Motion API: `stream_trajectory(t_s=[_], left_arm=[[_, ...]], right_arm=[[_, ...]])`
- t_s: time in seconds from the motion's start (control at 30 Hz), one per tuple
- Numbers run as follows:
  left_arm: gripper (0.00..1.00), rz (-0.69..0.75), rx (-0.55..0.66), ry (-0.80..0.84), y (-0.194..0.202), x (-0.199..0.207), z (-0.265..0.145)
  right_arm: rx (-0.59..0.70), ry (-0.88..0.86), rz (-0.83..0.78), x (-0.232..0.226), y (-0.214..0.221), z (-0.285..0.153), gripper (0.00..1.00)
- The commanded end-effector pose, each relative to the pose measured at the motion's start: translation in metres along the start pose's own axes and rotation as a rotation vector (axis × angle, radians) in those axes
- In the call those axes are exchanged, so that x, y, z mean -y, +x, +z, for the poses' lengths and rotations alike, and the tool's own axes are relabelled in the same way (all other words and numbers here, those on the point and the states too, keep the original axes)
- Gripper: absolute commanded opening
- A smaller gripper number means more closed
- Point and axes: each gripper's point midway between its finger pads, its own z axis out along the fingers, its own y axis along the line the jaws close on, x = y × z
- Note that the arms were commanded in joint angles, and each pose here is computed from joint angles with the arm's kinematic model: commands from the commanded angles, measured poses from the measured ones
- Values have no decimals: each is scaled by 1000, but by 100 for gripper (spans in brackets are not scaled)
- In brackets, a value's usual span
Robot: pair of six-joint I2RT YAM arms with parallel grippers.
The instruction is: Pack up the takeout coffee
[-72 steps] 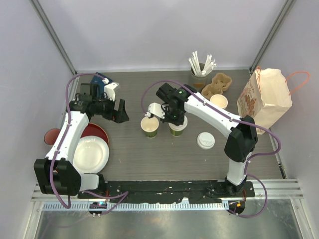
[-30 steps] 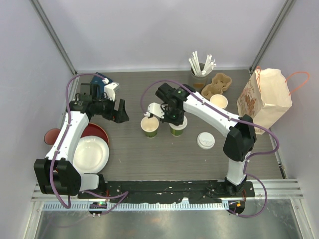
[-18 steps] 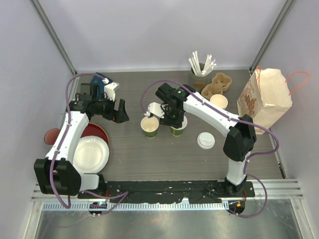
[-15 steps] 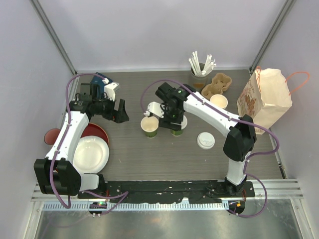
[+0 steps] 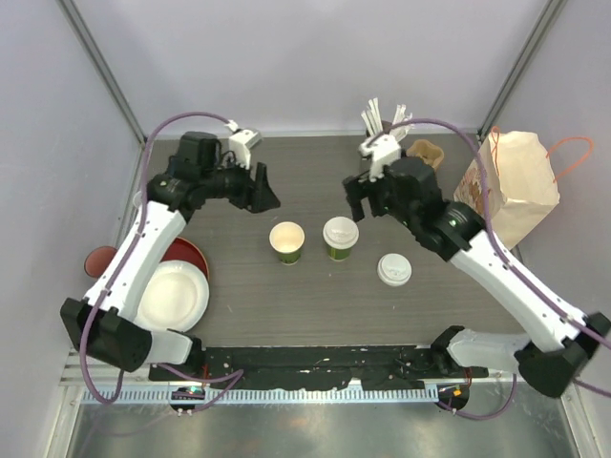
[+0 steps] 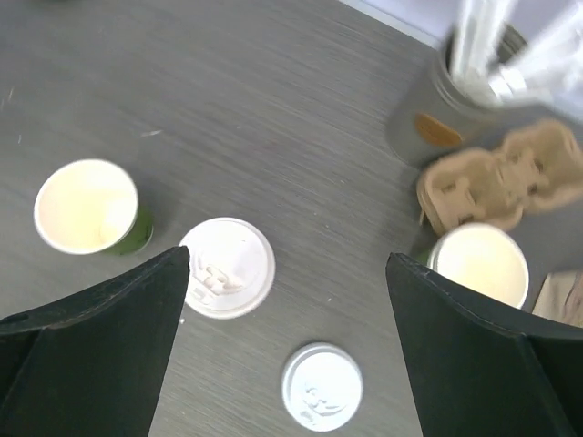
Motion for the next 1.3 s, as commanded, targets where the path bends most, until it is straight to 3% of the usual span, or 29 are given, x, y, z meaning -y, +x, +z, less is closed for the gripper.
stream_trajectory(t_s=[0.0,0.03,0.07,0.13,0.27,0.43,0.6,0.8,0.93,1.07,1.27], left_arm=[[60,-109,-19,34,-5,29,49],[58,-175,-50,31,1,30,66],[55,-188,-68,52,5,41,76],[46,-247,-86,70,6,49,94],[43,-285,-180,62,26,55,136],[43,-330,-206,38,33,54,158],[40,-319,-183,28,18,55,163],[40,-294,-156,17,1,58,158],[40,-317,-207,2,24,54,170],[40,-334,-323,-13,72,50,194],[29,-358,-445,-37,115,40,202]], right_arm=[[149,141,415,22,15,4,89],[140,144,480,20,29,4,76],[131,153,525,21,35,6,69],[75,124,599,16,53,19,64],[-62,109,610,4,76,41,51],[-119,92,590,-2,87,53,57],[-170,83,545,-2,89,63,52],[-143,93,520,6,72,58,51],[-216,66,524,-6,103,65,48],[-276,23,568,-25,142,75,43],[-309,34,572,-29,170,75,37]])
